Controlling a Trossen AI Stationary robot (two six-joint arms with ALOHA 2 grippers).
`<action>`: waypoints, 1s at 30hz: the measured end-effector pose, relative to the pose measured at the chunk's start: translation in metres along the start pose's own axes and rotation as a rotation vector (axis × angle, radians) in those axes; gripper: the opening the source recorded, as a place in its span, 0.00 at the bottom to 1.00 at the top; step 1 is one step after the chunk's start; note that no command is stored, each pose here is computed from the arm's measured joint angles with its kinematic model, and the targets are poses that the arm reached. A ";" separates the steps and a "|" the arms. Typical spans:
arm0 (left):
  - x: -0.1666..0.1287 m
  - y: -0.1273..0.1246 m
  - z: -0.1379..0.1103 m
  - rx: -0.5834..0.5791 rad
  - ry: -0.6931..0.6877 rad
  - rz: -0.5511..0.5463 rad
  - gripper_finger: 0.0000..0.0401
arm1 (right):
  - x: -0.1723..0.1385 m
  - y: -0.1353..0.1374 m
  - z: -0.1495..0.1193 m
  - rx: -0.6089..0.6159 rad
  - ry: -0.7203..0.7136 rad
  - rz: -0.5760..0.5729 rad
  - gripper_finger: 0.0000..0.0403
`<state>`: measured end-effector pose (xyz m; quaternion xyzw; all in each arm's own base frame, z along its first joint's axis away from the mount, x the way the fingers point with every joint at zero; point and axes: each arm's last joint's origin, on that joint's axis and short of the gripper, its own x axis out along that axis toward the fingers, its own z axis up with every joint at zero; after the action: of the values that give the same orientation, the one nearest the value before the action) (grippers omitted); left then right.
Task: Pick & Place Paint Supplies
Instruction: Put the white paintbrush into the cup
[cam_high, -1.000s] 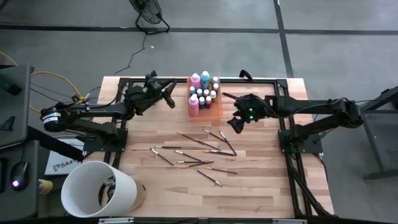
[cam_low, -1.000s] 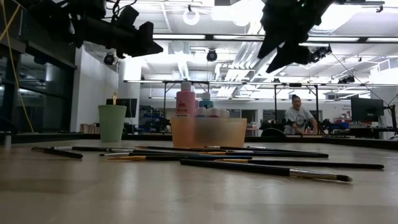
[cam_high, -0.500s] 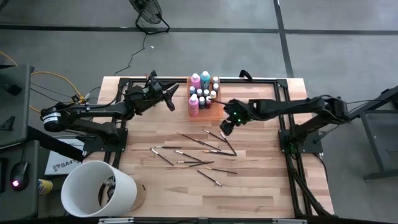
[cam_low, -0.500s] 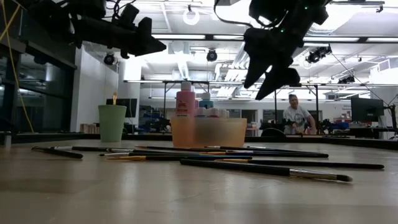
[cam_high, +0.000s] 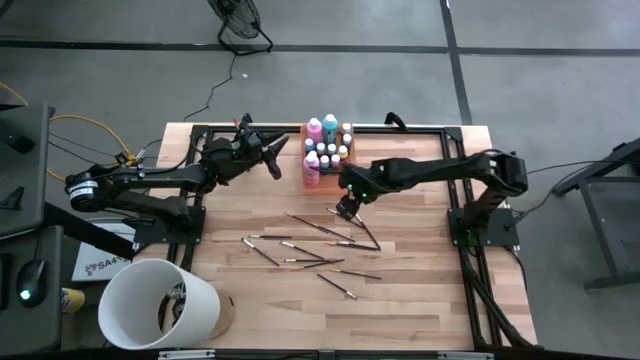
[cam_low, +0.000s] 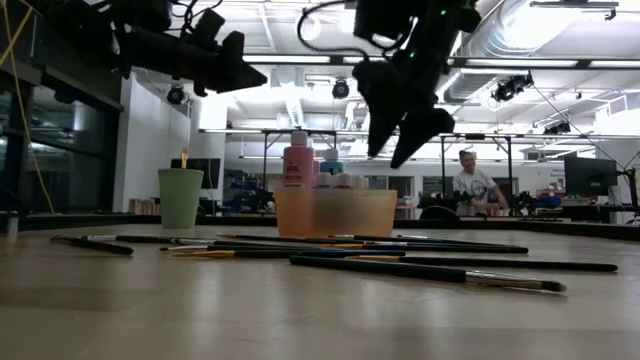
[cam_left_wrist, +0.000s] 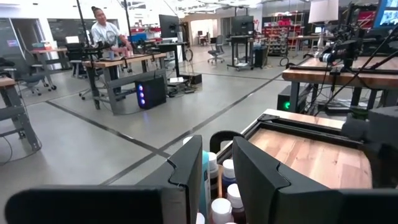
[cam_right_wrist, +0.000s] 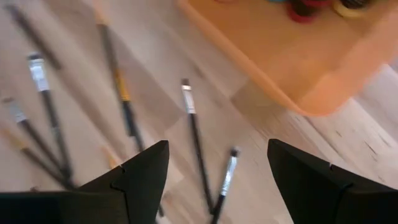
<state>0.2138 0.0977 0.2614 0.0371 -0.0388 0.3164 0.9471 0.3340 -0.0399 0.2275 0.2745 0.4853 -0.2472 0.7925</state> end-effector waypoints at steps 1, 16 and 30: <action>0.000 0.000 0.000 0.000 0.003 0.000 0.22 | 0.004 -0.001 0.001 0.018 0.011 -0.012 0.66; 0.000 0.000 -0.002 -0.010 0.021 -0.001 0.22 | 0.032 -0.011 0.000 0.116 0.065 -0.142 0.66; 0.000 0.000 -0.002 -0.012 0.021 -0.001 0.22 | 0.051 -0.007 -0.021 0.169 0.110 -0.099 0.66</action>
<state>0.2139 0.0978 0.2593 0.0281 -0.0309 0.3162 0.9478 0.3369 -0.0372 0.1717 0.3290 0.5185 -0.3106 0.7255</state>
